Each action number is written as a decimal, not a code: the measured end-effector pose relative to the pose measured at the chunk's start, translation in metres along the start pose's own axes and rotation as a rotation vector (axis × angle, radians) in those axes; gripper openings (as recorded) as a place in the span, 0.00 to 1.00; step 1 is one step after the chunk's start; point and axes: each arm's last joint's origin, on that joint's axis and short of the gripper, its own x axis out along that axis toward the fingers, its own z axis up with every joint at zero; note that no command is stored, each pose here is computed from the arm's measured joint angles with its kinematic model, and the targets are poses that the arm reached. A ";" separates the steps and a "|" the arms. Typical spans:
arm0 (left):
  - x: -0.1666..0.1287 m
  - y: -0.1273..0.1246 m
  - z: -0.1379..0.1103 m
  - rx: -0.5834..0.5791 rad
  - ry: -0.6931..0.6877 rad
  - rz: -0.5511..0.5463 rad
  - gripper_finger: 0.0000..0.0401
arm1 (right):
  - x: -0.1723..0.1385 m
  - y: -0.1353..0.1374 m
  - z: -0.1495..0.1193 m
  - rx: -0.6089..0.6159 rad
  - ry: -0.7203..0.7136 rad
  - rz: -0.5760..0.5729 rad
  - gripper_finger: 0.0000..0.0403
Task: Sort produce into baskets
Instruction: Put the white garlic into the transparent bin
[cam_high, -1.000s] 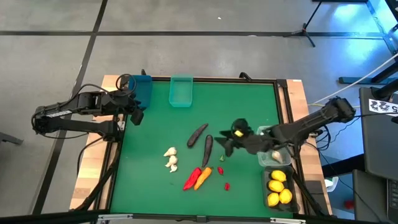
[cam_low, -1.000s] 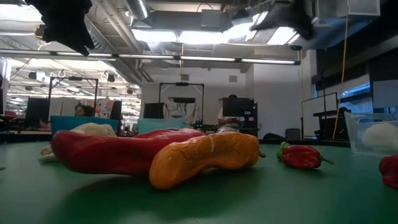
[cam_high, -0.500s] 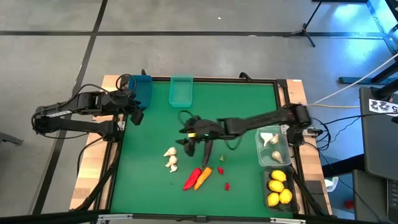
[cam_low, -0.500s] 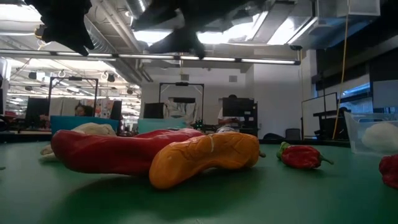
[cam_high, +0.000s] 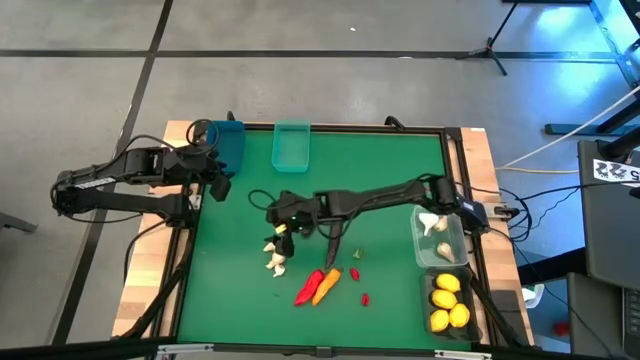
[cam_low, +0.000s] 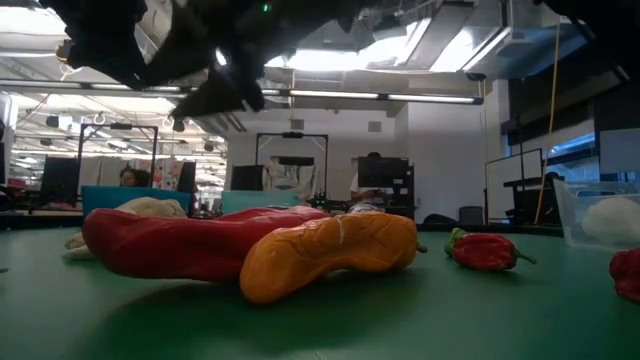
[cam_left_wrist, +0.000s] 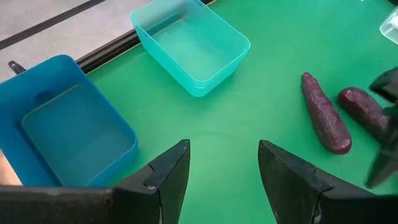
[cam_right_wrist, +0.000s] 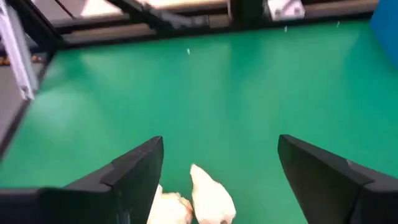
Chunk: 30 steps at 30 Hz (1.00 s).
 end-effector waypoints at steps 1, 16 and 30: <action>0.000 0.000 0.000 0.000 0.000 0.000 0.46 | 0.004 -0.003 -0.003 0.005 0.010 -0.006 0.77; 0.000 0.000 0.000 0.007 -0.002 -0.001 0.46 | 0.057 -0.014 -0.048 0.014 0.096 0.004 0.75; 0.000 0.000 0.000 0.002 -0.002 0.000 0.46 | 0.068 -0.016 -0.065 0.014 0.164 -0.002 0.75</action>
